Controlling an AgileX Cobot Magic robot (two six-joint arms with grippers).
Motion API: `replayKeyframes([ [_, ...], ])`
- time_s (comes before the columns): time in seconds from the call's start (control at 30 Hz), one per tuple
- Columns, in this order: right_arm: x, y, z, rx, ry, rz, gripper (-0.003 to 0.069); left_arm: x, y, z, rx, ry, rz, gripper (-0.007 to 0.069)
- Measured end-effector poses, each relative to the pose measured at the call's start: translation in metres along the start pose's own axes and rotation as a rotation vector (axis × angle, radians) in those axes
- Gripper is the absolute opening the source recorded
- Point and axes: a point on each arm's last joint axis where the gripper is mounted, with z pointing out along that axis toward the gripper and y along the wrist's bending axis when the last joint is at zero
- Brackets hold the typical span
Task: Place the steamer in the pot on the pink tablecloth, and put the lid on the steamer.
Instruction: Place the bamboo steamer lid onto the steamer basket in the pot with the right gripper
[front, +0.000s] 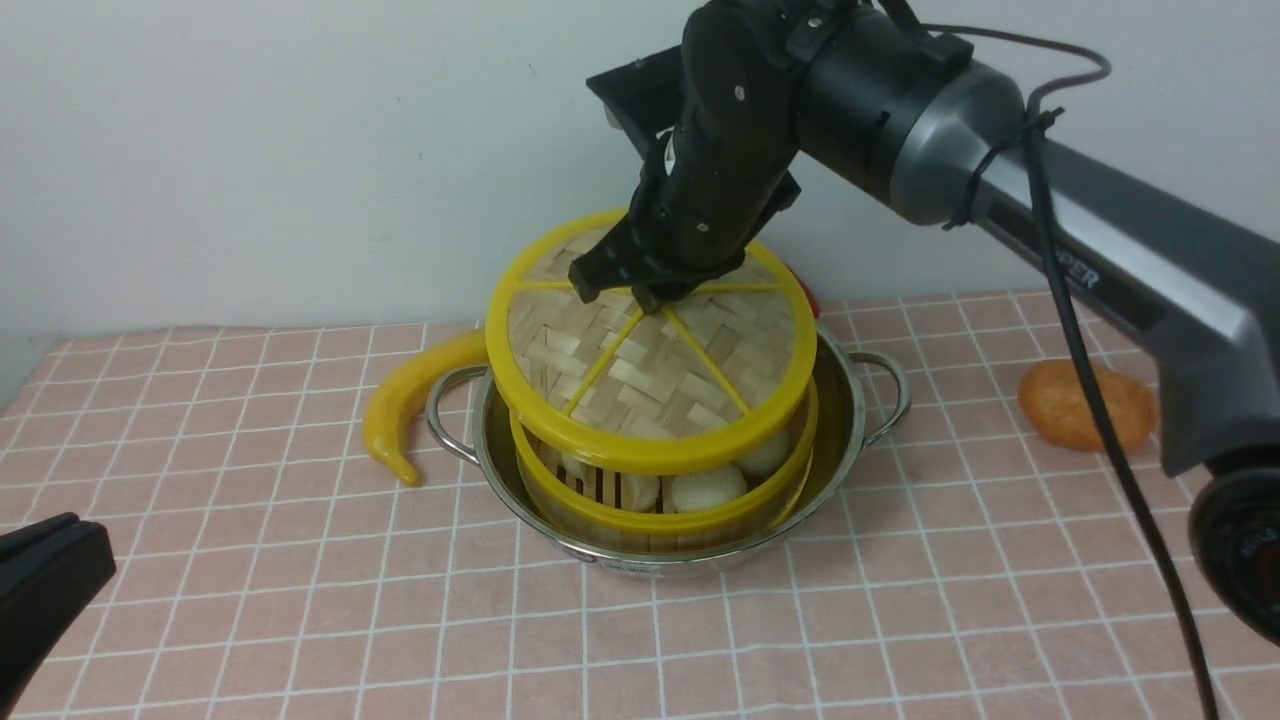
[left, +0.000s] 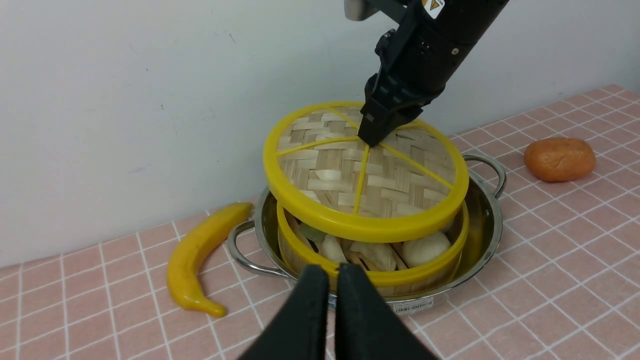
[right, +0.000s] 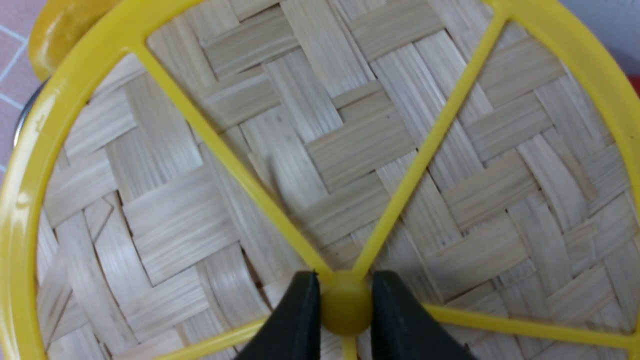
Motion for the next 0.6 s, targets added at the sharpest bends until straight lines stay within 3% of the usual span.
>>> replayKeyframes([
  [0.6,-0.004,-0.001,-0.035,-0.008,-0.051,0.003,0.0143,0.0,0.0,0.0,0.0,0.0,0.0,0.0022],
])
